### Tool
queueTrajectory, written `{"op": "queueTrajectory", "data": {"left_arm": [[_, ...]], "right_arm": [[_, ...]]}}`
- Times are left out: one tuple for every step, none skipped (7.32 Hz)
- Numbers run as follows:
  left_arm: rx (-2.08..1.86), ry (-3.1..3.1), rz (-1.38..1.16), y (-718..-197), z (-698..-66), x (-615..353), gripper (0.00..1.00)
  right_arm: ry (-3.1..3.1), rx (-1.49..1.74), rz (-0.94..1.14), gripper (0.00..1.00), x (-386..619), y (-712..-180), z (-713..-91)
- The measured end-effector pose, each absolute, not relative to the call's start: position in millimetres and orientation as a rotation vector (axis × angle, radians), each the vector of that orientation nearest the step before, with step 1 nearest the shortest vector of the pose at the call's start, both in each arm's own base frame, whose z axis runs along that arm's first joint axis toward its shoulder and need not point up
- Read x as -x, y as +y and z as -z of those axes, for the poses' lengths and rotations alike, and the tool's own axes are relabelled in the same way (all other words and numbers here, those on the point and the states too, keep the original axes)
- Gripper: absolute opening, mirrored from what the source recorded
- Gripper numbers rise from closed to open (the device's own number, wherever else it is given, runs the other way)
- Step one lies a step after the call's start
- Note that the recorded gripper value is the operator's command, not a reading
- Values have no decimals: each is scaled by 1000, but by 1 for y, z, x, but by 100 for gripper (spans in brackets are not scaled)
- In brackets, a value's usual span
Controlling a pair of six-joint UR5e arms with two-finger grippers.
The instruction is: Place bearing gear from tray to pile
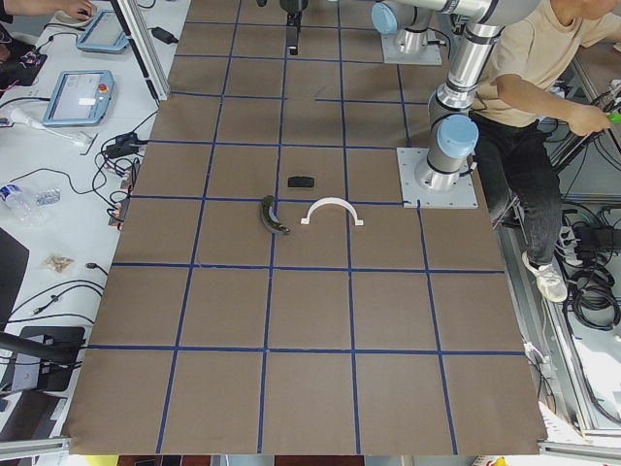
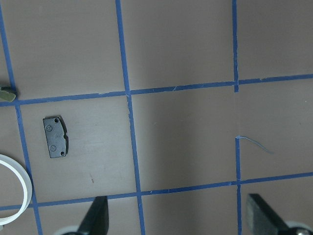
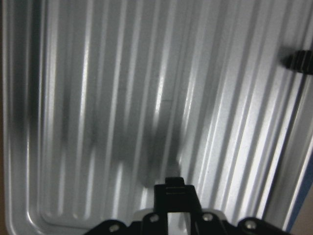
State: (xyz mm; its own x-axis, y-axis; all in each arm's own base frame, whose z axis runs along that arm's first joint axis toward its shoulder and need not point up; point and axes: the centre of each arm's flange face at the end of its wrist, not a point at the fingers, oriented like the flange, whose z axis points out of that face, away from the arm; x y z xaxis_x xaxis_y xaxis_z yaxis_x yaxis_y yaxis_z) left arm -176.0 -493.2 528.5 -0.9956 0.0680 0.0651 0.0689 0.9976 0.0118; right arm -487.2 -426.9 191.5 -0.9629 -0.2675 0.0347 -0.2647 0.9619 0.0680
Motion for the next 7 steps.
{"op": "queueTrajectory", "data": {"left_arm": [[104, -3073, 23, -492, -528, 176, 100], [103, -3073, 22, -489, -529, 175, 100], [103, -3073, 23, -487, -528, 175, 100], [101, -3075, 24, -487, -528, 175, 100], [100, -3078, 25, -486, -528, 175, 100], [98, -3078, 26, -486, -527, 175, 100], [98, -3076, 26, -486, -527, 175, 100]], "right_arm": [[-3060, -418, 92, 0, 479, -434, -201], [-3051, -425, 85, 0, 462, -446, -218], [-3050, -432, 83, 0, 436, -459, -244], [-3049, -419, 78, 0, 406, -472, -272], [-3051, -383, 72, 0, 366, -491, -289], [-3059, -356, 77, 0, 319, -511, -292], [-3070, -338, 85, 0, 262, -527, -289]]}}
